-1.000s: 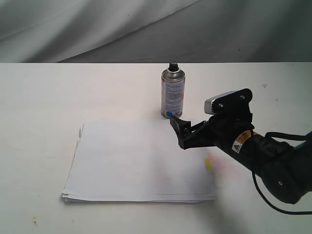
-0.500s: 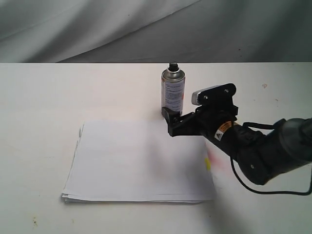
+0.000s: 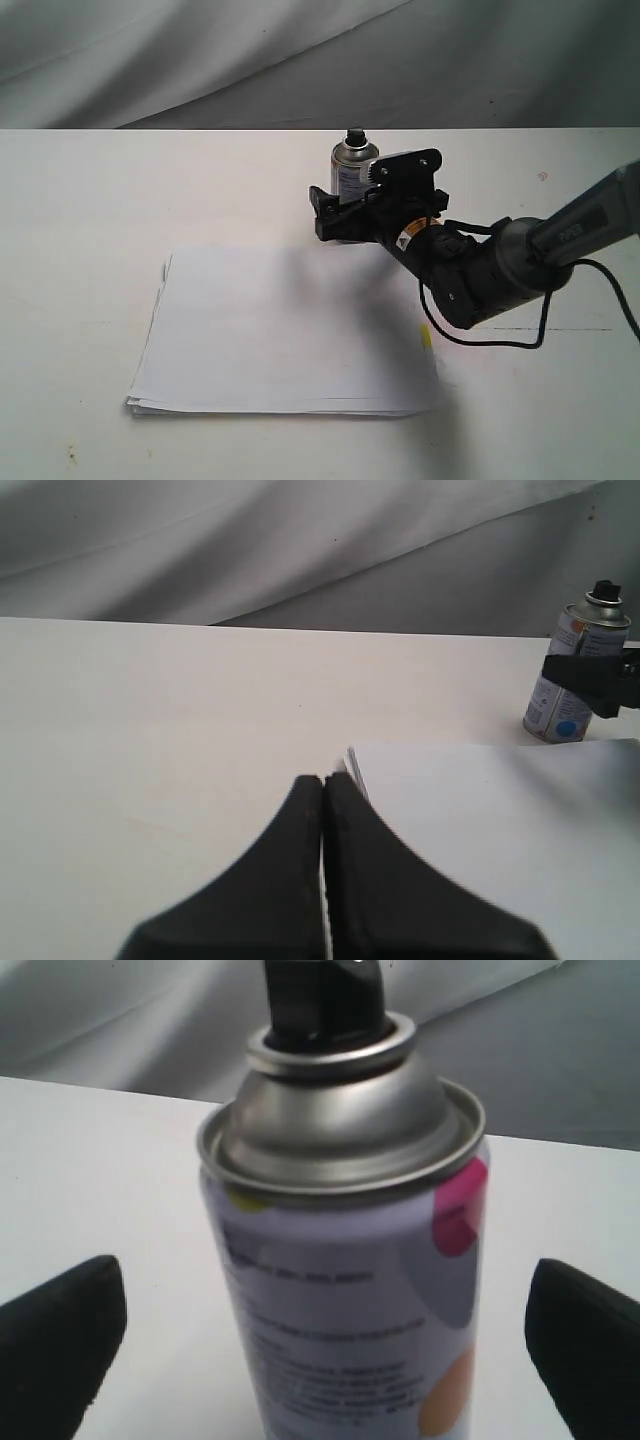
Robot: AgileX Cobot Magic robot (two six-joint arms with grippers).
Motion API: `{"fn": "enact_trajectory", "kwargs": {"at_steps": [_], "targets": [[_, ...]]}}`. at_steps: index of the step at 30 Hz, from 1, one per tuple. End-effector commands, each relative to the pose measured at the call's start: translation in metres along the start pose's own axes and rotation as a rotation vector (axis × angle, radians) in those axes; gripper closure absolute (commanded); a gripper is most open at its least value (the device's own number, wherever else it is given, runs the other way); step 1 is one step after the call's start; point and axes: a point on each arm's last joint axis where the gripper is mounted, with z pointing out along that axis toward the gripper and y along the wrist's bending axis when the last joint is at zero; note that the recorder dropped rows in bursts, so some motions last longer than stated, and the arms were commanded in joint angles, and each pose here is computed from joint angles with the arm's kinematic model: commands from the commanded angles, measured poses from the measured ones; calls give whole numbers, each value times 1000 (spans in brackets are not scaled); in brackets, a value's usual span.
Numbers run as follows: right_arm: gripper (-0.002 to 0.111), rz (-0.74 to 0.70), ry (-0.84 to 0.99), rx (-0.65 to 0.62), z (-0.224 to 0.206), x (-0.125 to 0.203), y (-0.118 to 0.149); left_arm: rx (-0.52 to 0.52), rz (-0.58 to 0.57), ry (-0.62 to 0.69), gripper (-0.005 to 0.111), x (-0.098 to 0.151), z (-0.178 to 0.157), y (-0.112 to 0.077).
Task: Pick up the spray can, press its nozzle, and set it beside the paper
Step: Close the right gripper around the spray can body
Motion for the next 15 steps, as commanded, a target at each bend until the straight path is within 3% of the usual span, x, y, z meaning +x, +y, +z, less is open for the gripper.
{"fn": "enact_trajectory", "kwargs": {"at_steps": [1,8,11,15], "targets": [[4,-1,19,2,10,1,0,3,2,-6,107,1,0,0],[10,2,34,8,13,6,-1,3,2,-6,107,1,0,0],[22,10,26,17,13,6,-1,3,2,-6,107,1,0,0],[46,24,12,32,13,4,-3,3,2,-6,107,1,0,0]]}}
